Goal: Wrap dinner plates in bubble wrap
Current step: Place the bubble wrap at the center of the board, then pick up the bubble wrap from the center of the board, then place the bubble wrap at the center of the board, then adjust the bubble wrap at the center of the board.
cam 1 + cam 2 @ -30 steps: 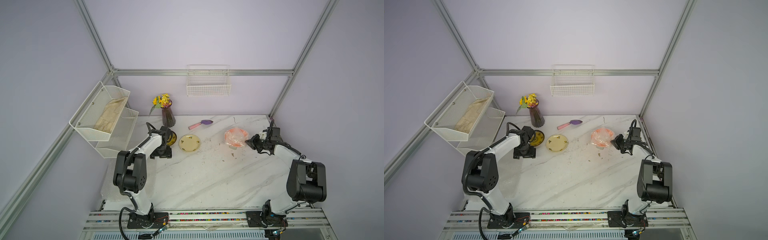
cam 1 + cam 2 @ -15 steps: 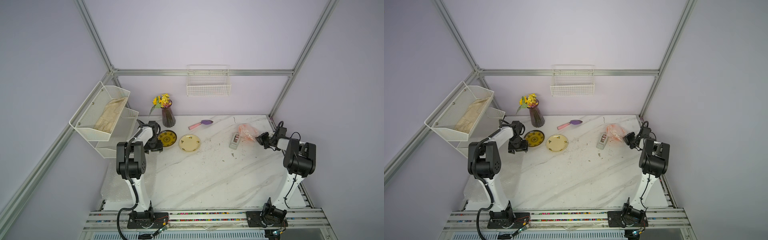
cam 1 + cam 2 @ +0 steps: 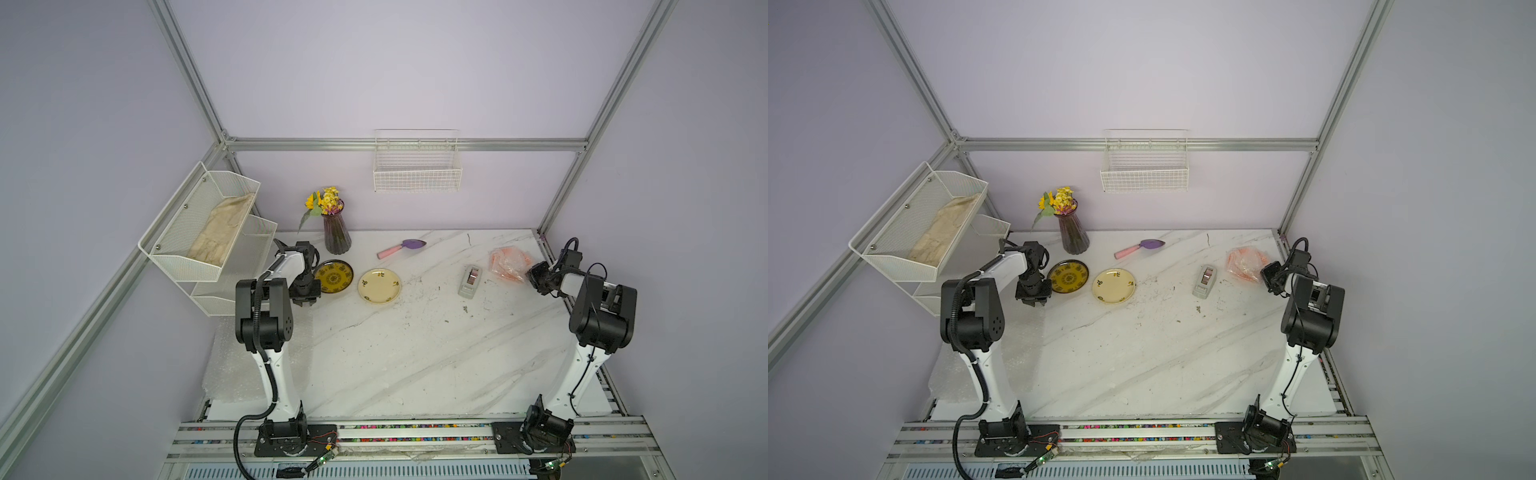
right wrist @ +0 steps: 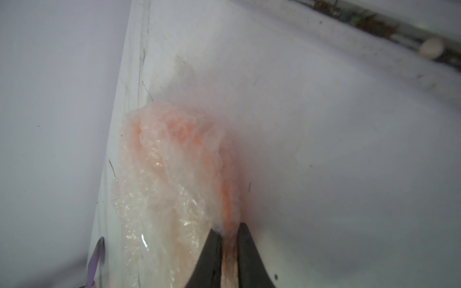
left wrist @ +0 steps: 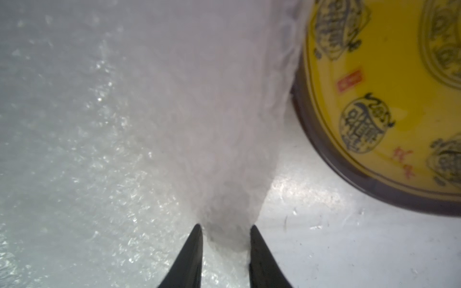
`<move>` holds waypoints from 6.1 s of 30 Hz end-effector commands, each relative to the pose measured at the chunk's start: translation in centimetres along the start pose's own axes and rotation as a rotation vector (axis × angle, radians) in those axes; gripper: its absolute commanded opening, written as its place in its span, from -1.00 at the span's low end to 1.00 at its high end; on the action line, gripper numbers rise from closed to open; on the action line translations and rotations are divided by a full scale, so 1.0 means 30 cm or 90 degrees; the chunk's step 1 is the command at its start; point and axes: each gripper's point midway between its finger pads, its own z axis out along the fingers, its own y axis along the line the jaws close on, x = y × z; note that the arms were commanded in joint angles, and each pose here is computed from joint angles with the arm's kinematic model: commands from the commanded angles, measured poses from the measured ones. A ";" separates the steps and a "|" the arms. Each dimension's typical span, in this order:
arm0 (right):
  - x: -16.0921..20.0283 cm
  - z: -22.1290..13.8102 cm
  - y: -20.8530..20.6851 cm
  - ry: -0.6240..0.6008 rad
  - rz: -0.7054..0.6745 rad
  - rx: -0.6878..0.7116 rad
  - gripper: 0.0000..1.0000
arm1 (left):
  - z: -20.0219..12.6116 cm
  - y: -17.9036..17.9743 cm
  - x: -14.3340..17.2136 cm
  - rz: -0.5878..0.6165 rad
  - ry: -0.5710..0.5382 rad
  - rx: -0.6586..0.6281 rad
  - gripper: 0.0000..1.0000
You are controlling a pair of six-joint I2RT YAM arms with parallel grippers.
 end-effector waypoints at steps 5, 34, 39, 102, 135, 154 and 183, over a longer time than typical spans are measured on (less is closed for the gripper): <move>-0.026 -0.143 0.001 -0.026 -0.058 0.072 -0.09 | -0.129 0.021 -0.086 -0.006 -0.075 0.005 -0.80; 1.442 -0.439 0.756 0.407 -0.365 -0.298 0.09 | -0.390 -0.265 0.066 0.059 -0.135 0.393 -1.00; 1.806 -0.439 0.751 0.477 -0.390 -0.334 -0.02 | -0.399 -0.274 0.052 0.046 -0.131 0.412 -1.00; 0.861 -0.908 -0.166 -0.061 -0.190 0.116 -1.00 | -0.249 0.271 -0.028 -0.173 -0.098 -0.043 -0.98; 1.134 -0.602 0.099 0.469 -0.411 0.041 -0.01 | -0.276 -0.859 0.808 0.161 0.133 0.344 -0.03; 1.162 -0.593 -0.146 0.477 -0.246 0.145 -0.02 | -0.070 -0.652 0.582 0.133 0.116 0.211 -0.03; 1.299 -0.292 0.563 0.405 -0.330 -0.128 -0.16 | -0.230 -0.454 0.526 0.047 0.059 0.269 -0.01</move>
